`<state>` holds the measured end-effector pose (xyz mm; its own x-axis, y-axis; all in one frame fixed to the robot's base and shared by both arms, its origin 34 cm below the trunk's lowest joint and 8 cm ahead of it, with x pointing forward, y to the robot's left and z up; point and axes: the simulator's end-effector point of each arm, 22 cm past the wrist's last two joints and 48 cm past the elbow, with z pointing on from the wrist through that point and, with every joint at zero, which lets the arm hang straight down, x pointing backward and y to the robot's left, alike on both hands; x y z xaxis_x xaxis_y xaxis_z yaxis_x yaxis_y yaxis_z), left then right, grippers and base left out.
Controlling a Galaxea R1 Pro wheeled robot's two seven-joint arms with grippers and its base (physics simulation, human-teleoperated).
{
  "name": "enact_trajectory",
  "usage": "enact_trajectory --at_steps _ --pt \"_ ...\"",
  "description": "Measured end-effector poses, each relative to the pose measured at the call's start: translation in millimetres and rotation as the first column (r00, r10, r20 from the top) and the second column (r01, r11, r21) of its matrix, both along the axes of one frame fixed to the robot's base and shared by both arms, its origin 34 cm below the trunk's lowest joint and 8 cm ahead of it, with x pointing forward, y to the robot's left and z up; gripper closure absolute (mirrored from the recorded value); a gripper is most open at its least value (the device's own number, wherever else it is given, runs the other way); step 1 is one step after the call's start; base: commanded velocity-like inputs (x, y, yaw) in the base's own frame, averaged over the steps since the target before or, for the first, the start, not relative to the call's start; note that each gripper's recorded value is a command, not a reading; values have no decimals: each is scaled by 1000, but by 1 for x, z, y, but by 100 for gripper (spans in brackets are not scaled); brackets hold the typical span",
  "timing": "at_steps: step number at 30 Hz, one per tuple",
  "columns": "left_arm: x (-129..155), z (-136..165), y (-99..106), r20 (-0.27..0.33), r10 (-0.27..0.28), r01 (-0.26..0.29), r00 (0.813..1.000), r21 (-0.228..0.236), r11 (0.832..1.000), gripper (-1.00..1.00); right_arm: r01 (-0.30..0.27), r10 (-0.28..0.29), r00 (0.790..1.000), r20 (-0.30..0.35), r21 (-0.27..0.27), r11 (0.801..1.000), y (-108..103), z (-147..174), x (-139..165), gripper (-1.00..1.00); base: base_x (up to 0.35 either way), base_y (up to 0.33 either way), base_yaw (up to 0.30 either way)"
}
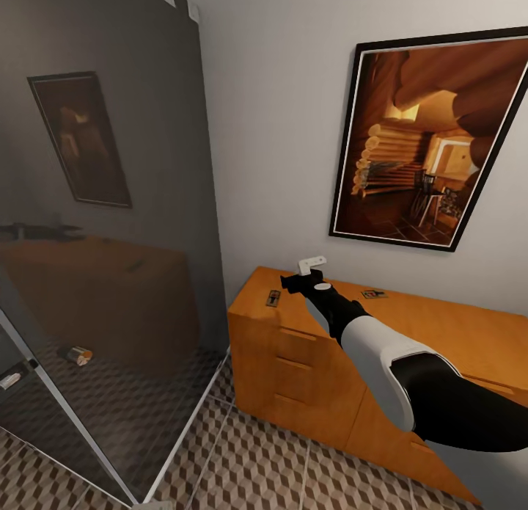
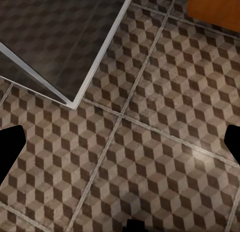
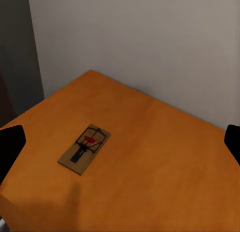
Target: Take the four mousetraps from the cabinet in the bathroom and place them on the bathroom floor. Make sure all four end up on the same floor surface, and ensure that at least two of them are either under or directly next to the same bathroom sink.
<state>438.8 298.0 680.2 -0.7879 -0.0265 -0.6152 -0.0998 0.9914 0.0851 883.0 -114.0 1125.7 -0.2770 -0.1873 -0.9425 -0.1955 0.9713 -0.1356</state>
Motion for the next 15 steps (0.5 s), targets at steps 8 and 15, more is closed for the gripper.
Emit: enact_trajectory --at_steps 8,15 --pt "0 0 0 0 0 0 1000 0 1000 -100 0 0 1000 -2 0 1000 0 -1 0 -100 0 0 60" --pt "-1 -1 0 -4 0 0 1000 0 1000 -100 -1 1 1000 -5 0 1000 0 -4 0 -100 0 0 142"
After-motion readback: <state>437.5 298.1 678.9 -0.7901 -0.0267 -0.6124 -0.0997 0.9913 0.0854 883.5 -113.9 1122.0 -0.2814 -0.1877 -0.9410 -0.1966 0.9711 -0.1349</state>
